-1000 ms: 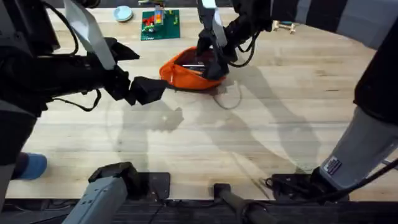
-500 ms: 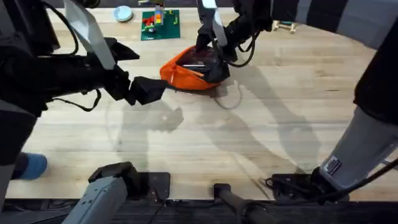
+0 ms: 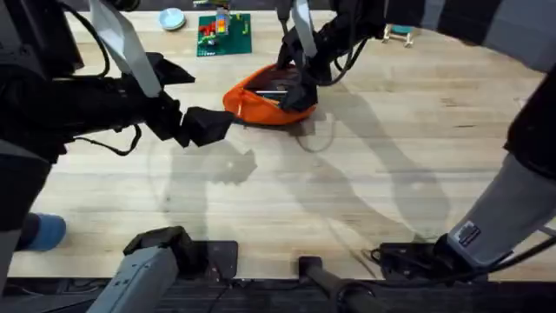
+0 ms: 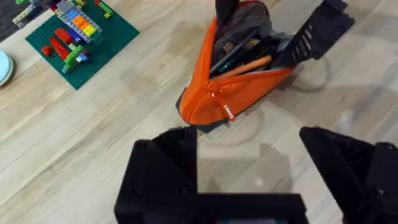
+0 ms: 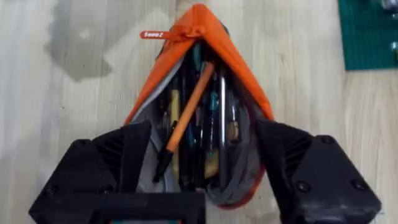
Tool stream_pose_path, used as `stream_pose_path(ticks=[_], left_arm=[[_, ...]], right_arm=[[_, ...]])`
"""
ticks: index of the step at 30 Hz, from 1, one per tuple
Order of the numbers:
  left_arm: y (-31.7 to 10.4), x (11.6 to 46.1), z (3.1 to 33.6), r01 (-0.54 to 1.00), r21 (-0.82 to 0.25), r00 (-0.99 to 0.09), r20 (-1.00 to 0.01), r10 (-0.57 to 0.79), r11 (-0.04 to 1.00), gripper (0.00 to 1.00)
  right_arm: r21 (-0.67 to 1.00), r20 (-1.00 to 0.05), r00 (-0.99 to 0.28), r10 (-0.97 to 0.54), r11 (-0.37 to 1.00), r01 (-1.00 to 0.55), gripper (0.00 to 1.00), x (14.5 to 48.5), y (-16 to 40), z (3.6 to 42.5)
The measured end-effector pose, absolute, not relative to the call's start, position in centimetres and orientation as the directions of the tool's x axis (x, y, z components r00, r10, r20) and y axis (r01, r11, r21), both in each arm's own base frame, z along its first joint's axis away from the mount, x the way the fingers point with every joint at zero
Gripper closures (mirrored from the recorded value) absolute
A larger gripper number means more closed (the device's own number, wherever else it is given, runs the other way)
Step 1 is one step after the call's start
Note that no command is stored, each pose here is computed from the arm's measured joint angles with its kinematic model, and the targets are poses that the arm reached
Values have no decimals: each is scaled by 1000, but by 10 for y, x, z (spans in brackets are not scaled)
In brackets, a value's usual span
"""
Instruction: Unzip the bag, pick up the pens from the table one at a time and place them inside, then zip the bag closed.
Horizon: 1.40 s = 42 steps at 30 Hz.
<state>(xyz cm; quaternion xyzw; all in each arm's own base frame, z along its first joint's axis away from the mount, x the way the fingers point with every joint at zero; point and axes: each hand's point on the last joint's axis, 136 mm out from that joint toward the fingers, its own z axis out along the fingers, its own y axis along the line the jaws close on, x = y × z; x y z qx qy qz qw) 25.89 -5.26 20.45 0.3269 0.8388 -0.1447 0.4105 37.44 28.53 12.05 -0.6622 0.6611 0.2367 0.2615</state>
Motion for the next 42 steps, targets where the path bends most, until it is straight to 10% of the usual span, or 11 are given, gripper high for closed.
stream_pose_path(ticks=[26, 42], left_arm=[[-45, 260, 200, 645, 49, -469, -763, 446, 762, 8], [-45, 262, 202, 651, 65, -454, -766, 456, 757, 10]], right_arm=[[47, -737, -316, -598, 421, -906, 6, 361, 263, 246], [339, -556, -670, -492, 602, -723, 5, 325, 246, 231]])
